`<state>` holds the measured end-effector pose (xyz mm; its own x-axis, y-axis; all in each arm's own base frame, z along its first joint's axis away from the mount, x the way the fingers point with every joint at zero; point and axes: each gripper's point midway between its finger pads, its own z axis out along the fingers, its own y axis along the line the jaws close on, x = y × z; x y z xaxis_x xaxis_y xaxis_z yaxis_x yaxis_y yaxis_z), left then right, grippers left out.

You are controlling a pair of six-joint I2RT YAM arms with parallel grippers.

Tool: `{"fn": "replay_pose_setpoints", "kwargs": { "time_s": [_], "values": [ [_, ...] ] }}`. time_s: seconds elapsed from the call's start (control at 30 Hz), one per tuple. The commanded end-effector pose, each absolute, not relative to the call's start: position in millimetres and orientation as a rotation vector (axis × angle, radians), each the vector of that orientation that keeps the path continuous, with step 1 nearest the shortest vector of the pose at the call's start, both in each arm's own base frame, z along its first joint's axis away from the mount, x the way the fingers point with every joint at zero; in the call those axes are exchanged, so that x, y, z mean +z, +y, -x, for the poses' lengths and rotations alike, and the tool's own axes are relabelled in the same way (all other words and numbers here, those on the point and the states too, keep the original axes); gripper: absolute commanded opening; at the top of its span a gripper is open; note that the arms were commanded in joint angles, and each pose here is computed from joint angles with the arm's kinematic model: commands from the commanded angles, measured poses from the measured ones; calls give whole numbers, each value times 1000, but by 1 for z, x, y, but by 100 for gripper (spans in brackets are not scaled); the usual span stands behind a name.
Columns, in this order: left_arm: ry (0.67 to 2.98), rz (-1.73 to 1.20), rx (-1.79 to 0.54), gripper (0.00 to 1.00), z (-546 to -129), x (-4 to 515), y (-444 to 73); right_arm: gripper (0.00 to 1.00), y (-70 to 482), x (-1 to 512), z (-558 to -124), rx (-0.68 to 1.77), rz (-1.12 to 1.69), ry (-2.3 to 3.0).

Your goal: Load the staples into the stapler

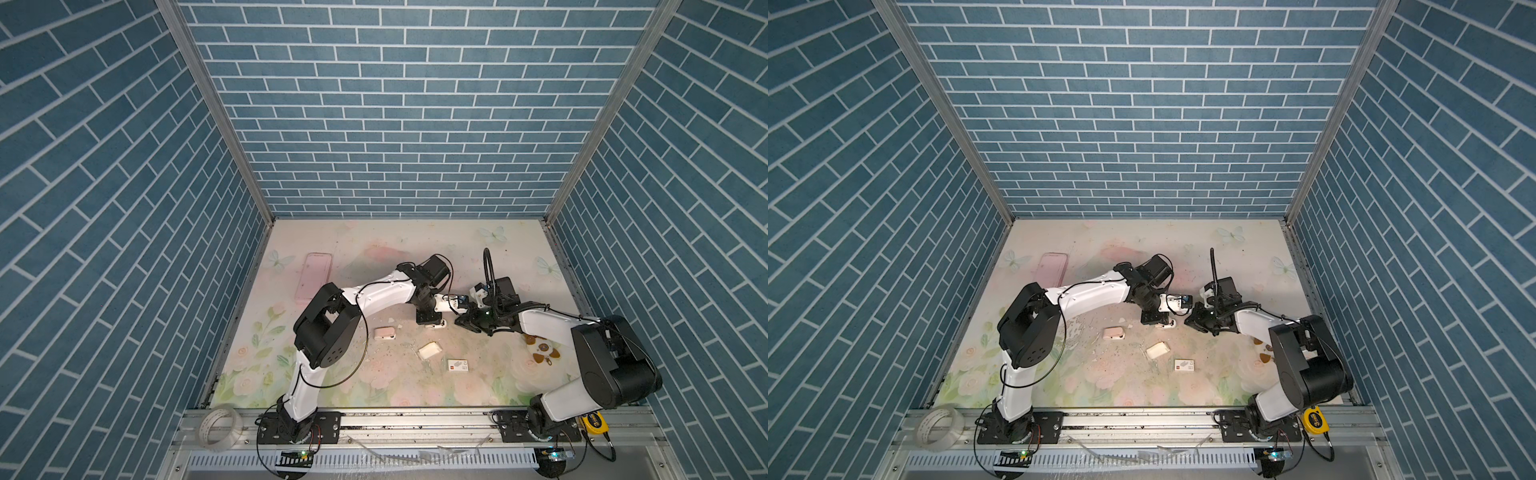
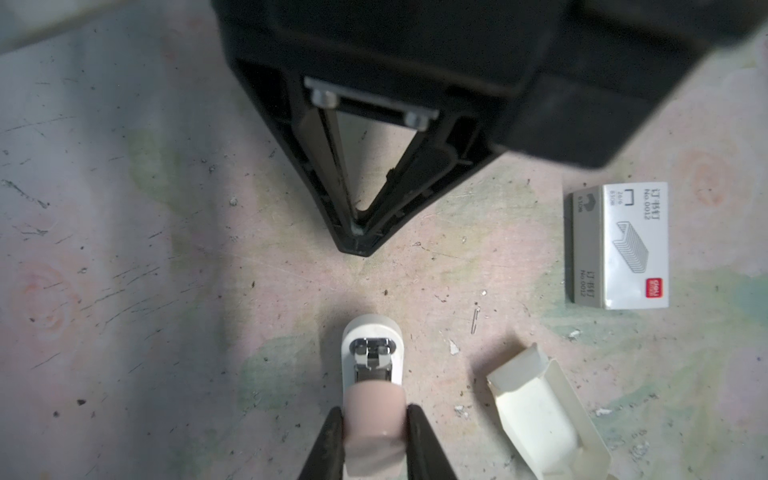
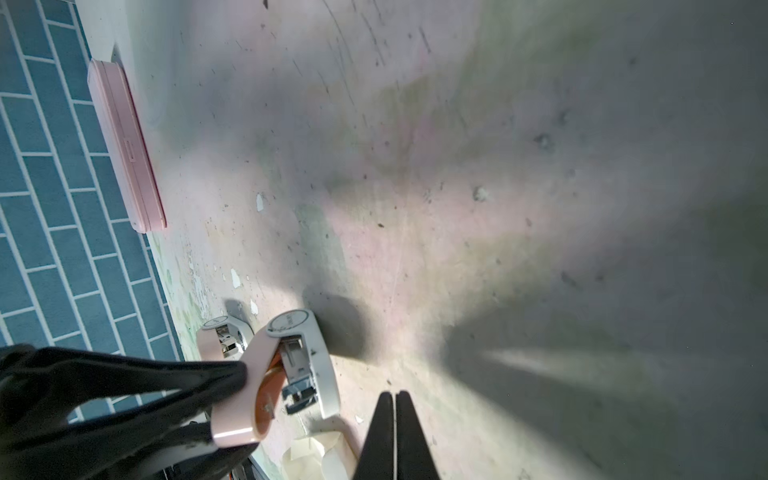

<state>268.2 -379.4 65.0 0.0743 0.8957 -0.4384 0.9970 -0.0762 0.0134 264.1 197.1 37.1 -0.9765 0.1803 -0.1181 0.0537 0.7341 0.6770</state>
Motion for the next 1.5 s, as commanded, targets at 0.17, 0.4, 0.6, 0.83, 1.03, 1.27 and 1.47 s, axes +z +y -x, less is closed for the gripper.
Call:
{"fn": "replay_pose_setpoints", "kwargs": {
  "time_s": [0.17,0.4,0.6,0.83,1.03,1.27,1.47],
  "values": [
    [1967,-2138,-448,11,-250,43,-373,6,179,39,-256,985,-230,2766],
    [1976,-2162,-423,11,-250,38,-377,6,163,47,-250,909,-260,2763],
    [1977,-2189,-398,11,-247,32,-378,5,145,56,-240,816,-302,2760],
    [1990,-2221,-353,11,-246,23,-379,5,127,76,-228,746,-330,2724],
    [1989,-2257,-310,10,-242,16,-380,4,122,93,-212,748,-320,2695],
    [2033,-2326,-247,9,-239,-1,-373,4,115,102,-193,748,-321,2683],
    [2066,-2371,-195,8,-237,-12,-365,4,110,109,-180,740,-324,2667]
  ]
}}
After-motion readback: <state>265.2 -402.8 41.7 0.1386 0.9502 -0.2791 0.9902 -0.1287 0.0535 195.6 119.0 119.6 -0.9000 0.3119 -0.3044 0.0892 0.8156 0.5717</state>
